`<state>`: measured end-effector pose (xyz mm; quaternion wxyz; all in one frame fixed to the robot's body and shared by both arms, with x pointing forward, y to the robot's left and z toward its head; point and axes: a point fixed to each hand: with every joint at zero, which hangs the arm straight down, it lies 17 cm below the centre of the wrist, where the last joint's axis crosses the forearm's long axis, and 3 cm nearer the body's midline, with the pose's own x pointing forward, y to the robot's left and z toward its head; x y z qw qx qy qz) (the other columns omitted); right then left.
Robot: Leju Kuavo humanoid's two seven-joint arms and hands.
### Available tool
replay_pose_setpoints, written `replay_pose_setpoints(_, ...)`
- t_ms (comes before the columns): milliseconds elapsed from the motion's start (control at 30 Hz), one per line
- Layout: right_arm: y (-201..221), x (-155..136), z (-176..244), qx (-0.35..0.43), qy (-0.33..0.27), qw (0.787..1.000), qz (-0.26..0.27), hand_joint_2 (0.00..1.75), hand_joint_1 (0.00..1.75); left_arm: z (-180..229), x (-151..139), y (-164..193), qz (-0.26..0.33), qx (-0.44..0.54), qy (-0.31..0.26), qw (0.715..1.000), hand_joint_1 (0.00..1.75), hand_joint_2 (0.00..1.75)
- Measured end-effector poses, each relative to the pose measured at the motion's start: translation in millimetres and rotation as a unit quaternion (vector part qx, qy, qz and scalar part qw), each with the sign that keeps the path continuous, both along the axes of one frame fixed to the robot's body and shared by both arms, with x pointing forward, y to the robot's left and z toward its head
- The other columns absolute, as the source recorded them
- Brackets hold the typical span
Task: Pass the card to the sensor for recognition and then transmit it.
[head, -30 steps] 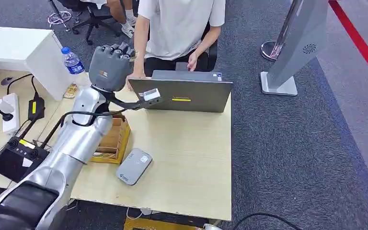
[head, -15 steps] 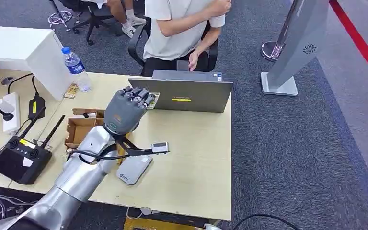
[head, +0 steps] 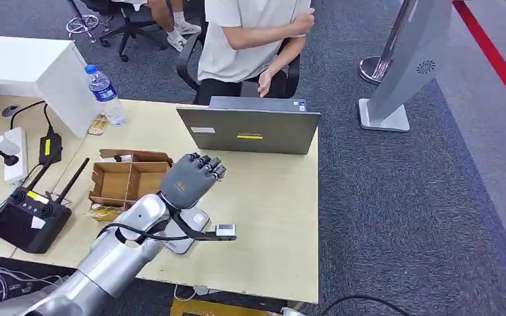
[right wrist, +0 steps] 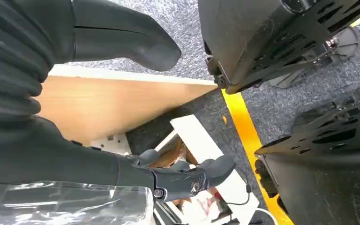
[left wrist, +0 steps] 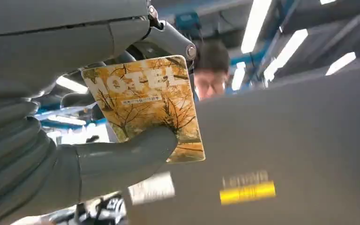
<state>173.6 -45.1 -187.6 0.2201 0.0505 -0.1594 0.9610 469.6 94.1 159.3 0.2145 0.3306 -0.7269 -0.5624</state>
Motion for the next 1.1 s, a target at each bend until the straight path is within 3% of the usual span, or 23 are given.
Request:
replay_pose_setpoints(367, 0.5, -0.3, 0.2, 0.003, -0.001, 1.0, 0.013, 1.75, 0.0, -60.4, 4.8, 23.4, 0.018, 0.069, 0.089, 0.993, 1.75, 1.75)
replay_pose_setpoints(733, -0.7, 4.4, -0.4, 0.0, -0.016, 1.0, 0.022, 1.75, 0.0, -91.4, 6.3, 46.9, 0.004, 0.114, 0.152, 0.982, 1.75, 1.75)
replay_pose_setpoints(867, -4.3, 14.6, -0.4, -0.02, -0.046, 0.999, 0.013, 1.75, 0.0, -99.5, 1.5, 61.3, -0.005, 0.124, 0.162, 0.979, 1.75, 1.75)
replay_pose_setpoints(1100, -3.6, 15.1, 0.6, -0.024, -0.049, 0.998, 0.011, 1.75, 0.0, -103.4, -5.3, 76.6, -0.012, 0.136, 0.16, 0.978, 1.75, 1.75)
